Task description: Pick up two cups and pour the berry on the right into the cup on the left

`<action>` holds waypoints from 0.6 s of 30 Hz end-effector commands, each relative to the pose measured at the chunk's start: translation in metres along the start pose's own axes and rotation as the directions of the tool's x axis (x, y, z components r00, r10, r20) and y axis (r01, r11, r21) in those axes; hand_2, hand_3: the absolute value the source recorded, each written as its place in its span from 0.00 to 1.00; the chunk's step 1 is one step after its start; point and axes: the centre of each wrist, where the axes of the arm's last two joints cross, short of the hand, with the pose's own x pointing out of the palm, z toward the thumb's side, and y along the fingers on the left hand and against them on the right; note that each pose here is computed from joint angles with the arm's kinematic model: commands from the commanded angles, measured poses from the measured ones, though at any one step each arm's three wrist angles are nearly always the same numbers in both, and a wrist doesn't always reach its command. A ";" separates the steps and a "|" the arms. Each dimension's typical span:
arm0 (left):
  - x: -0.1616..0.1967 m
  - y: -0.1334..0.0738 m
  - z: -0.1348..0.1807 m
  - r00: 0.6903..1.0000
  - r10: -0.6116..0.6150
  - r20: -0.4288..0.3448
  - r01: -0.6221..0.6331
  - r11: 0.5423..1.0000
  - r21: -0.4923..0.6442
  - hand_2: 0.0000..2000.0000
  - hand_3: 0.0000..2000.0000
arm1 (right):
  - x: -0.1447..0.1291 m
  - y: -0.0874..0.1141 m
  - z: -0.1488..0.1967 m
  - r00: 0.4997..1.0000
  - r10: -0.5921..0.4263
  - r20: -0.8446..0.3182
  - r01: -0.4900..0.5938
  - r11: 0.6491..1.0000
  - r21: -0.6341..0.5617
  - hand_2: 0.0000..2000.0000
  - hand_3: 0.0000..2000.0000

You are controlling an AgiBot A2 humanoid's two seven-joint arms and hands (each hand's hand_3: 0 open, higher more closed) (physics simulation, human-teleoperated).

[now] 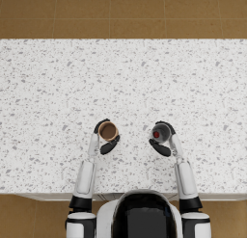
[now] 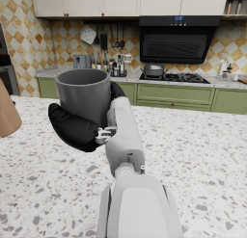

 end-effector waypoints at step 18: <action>0.035 0.034 0.008 0.987 -0.077 -0.139 0.085 0.995 0.047 1.00 0.64 | 0.034 -0.098 0.059 0.929 0.006 -0.370 -0.083 0.978 -0.193 1.00 0.64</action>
